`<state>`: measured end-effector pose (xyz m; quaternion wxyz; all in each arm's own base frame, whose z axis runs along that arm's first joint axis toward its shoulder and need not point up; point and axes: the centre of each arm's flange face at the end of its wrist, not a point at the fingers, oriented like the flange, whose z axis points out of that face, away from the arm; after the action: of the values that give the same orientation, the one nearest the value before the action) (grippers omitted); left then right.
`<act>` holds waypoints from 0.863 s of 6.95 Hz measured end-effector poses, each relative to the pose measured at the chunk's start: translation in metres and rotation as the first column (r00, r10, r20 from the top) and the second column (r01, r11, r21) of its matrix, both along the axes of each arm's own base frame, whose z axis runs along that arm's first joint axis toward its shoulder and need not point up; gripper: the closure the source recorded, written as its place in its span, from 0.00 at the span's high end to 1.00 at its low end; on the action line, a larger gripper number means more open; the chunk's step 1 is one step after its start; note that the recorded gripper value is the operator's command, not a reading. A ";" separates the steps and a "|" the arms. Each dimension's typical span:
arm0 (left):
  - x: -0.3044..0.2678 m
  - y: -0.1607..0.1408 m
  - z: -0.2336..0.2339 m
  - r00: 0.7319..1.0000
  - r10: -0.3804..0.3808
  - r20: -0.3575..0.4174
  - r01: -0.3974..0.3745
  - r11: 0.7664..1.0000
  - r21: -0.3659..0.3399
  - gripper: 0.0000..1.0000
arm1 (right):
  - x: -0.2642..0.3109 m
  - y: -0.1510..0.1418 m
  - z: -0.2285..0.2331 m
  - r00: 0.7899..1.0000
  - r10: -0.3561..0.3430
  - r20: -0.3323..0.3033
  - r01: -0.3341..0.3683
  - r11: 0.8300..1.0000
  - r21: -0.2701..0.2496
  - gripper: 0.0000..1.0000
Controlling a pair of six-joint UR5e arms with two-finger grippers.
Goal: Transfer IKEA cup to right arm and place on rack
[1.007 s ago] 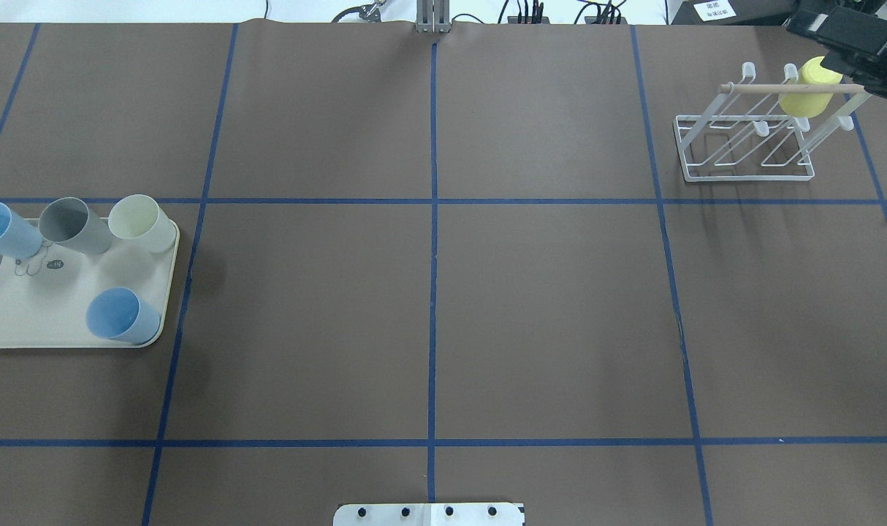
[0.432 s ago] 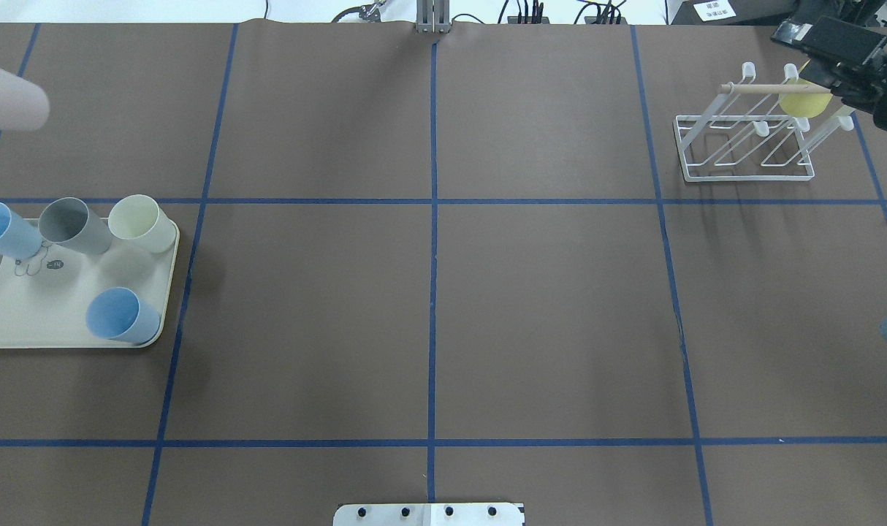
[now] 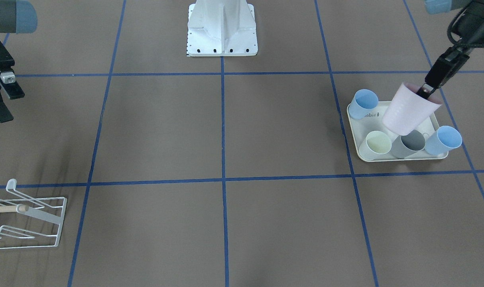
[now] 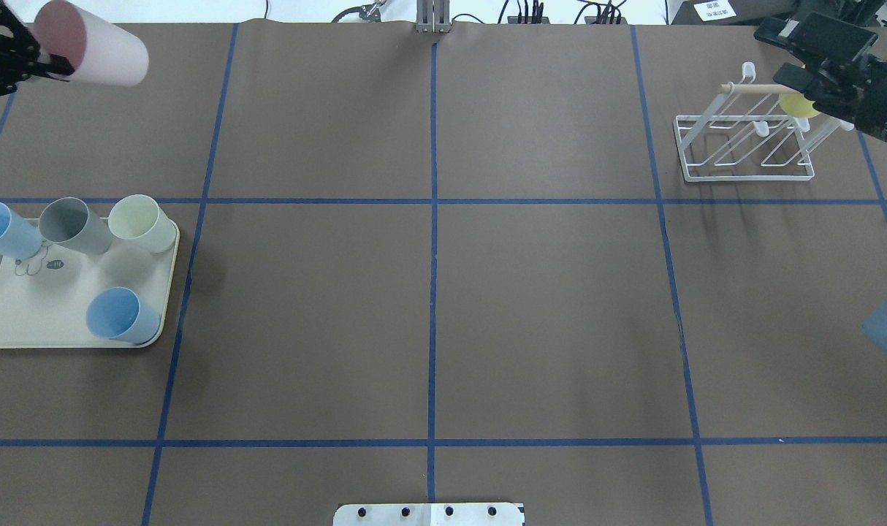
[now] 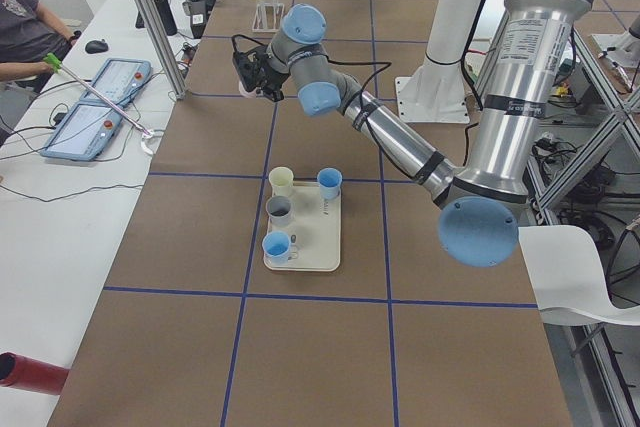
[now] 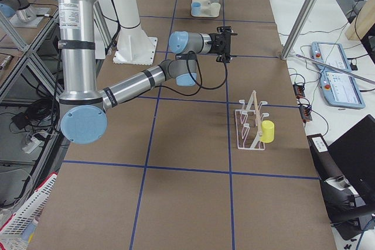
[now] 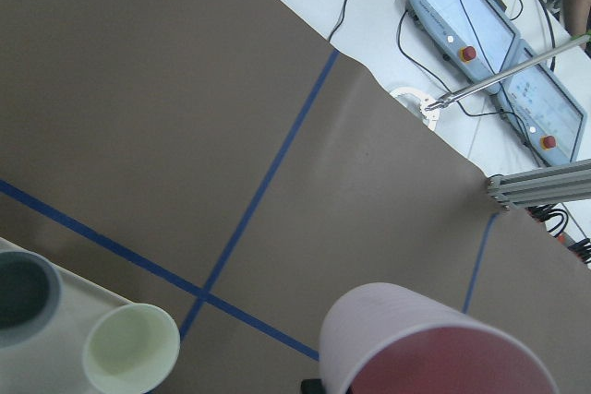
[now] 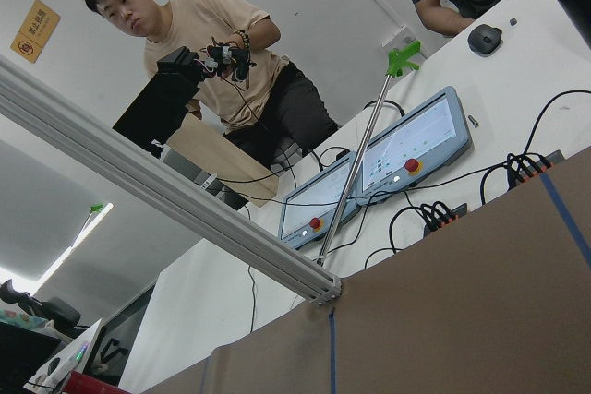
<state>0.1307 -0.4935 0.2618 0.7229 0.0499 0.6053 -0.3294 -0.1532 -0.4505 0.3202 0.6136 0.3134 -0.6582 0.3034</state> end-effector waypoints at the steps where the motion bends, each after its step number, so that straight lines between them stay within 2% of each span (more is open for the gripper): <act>1: 0.023 0.004 -0.020 0.996 -0.024 -0.088 0.025 1.000 0.002 0.00 | -0.004 0.000 -0.007 0.999 -0.012 0.040 0.012 1.000 -0.010 0.99; 3: 0.074 0.023 -0.050 0.962 -0.065 -0.266 0.071 0.997 0.015 0.00 | -0.013 0.002 -0.024 0.993 -0.037 0.114 0.039 0.999 -0.020 0.99; 6: 0.171 0.077 -0.088 0.857 -0.097 -0.507 0.124 0.992 0.020 0.00 | -0.027 0.018 -0.041 0.961 -0.104 0.255 0.106 0.994 0.006 0.99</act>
<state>0.3012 -0.4160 0.1743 0.5177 0.0155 0.7778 -0.3560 -0.1798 -0.4321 0.2790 0.5404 0.2342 -0.7461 0.3107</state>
